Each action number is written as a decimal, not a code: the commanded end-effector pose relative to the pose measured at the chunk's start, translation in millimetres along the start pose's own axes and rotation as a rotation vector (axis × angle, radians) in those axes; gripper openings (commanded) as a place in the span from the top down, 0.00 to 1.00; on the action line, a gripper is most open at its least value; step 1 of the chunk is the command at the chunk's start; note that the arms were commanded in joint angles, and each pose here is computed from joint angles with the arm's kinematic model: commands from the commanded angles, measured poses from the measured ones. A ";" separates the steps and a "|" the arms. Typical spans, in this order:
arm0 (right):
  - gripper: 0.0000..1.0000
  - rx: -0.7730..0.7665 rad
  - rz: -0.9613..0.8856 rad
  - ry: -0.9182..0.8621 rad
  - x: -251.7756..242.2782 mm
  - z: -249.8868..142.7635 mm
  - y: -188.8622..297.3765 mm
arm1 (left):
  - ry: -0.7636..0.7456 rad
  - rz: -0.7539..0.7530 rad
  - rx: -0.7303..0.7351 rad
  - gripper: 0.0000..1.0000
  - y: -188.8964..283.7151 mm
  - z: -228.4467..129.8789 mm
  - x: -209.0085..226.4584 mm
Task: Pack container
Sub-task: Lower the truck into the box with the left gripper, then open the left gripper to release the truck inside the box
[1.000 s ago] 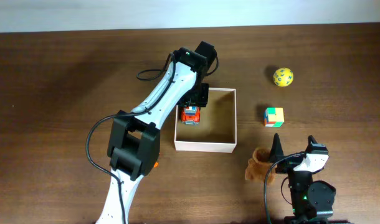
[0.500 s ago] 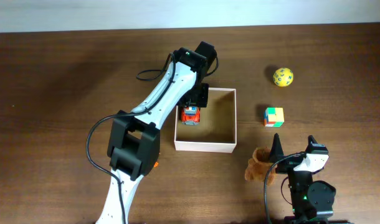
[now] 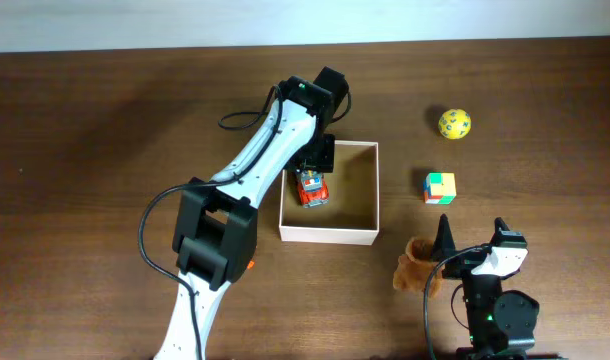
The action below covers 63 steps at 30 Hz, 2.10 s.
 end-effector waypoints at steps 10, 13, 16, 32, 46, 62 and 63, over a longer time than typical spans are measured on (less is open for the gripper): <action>0.01 -0.001 -0.004 -0.003 -1.4 -2.2 -0.1 | -0.006 0.016 -0.141 0.44 65.3 17.8 -0.9; 0.01 -0.001 -0.005 -0.003 -1.4 -2.2 -0.1 | -0.060 -0.045 -0.131 0.53 69.8 14.2 -13.3; 0.01 -0.001 -0.004 -0.003 -1.4 -2.2 -0.1 | -0.130 -0.154 -0.088 0.53 70.1 5.3 -33.0; 0.01 -0.001 -0.005 -0.003 -1.4 -2.2 -0.1 | -0.248 -0.128 0.031 0.54 40.4 -24.6 -56.9; 0.01 -0.001 -0.004 -0.003 -1.4 -2.2 -0.1 | -0.246 -0.109 0.093 0.54 -9.8 -34.3 -54.7; 0.01 -0.001 -0.005 -0.003 -1.4 -2.2 -0.1 | -0.251 0.041 0.093 0.53 -9.9 -35.6 -36.5; 0.01 -0.001 -0.004 -0.003 -1.4 -2.2 -0.1 | -0.251 0.043 0.093 0.53 -9.8 -35.6 -36.1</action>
Point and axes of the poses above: each gripper's point midway between its finger pads, its own y axis back along the fingers, its own x axis along the line the jaws close on, z = x × y, the point moved 6 cm from there along y, back along the fingers, and after that the axes turned 4 degrees about -y, right-handed, at the moved point
